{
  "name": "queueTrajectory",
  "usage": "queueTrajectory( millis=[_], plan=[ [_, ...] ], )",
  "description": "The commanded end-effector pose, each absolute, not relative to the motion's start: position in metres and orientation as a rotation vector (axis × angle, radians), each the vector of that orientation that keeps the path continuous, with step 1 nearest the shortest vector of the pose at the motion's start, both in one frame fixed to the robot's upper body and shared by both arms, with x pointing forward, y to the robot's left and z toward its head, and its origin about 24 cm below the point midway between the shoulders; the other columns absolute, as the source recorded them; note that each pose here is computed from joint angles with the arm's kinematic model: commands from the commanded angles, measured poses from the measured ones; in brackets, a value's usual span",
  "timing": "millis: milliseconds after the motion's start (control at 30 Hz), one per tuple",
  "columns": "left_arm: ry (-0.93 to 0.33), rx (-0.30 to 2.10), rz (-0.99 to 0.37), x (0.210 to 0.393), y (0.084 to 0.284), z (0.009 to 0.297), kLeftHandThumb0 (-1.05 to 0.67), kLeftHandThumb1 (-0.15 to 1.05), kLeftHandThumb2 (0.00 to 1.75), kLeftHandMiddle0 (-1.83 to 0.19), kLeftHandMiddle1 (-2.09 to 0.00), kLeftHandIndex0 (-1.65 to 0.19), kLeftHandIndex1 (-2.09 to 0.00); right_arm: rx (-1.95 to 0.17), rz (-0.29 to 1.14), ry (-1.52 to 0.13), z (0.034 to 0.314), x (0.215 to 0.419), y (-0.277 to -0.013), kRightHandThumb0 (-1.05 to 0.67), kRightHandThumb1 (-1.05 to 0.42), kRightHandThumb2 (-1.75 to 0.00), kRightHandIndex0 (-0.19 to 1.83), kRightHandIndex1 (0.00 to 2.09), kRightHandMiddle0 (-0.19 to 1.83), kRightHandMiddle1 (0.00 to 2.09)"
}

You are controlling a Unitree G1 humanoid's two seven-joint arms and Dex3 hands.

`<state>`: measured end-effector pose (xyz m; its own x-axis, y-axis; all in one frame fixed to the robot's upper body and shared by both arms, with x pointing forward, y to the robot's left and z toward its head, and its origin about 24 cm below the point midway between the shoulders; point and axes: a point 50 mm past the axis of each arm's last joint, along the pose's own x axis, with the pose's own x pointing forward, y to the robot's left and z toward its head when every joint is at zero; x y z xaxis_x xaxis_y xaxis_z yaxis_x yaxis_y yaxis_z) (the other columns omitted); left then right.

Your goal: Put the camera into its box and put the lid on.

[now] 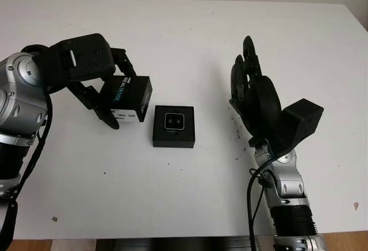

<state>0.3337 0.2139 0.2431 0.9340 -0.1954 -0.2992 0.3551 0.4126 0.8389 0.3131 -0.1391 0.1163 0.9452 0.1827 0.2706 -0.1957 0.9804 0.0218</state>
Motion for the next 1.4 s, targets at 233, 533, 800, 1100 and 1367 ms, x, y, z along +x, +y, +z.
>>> queueTrajectory(
  millis=[233,533,800,1100,1367],
  plan=[
    [0.129,1.055,-0.338,0.325,0.195,0.239,-0.32,1.05,0.06,-0.39,-1.71,-0.31,-1.6,0.025,0.177,-0.31,0.118,0.31,-0.135,-0.77,-1.05,-0.61,-0.19,0.0,-0.19,0.0],
    [0.136,1.044,-0.356,0.321,0.186,0.239,-0.32,1.04,0.06,-0.38,-1.68,-0.36,-1.61,-0.018,0.15,-0.345,0.125,0.306,-0.131,-0.76,-1.05,-0.62,-0.19,0.0,-0.19,0.0],
    [0.186,1.034,-0.381,0.317,0.184,0.235,-0.31,1.04,0.06,-0.41,-1.63,-0.35,-1.57,-0.022,0.15,-0.349,0.125,0.305,-0.131,-0.74,-1.05,-0.61,-0.19,0.0,-0.19,0.0],
    [0.218,0.983,-0.41,0.316,0.182,0.224,-0.29,1.04,0.06,-0.44,-1.68,-0.35,-1.57,-0.012,0.156,-0.347,0.125,0.304,-0.129,-0.73,-1.05,-0.61,-0.19,0.0,-0.19,0.0],
    [0.227,0.984,-0.393,0.319,0.172,0.216,-0.3,1.05,0.06,-0.39,-1.72,-0.27,-1.59,-0.002,0.162,-0.348,0.124,0.304,-0.128,-0.76,-1.05,-0.57,-0.19,0.0,-0.19,0.0]
  ],
)
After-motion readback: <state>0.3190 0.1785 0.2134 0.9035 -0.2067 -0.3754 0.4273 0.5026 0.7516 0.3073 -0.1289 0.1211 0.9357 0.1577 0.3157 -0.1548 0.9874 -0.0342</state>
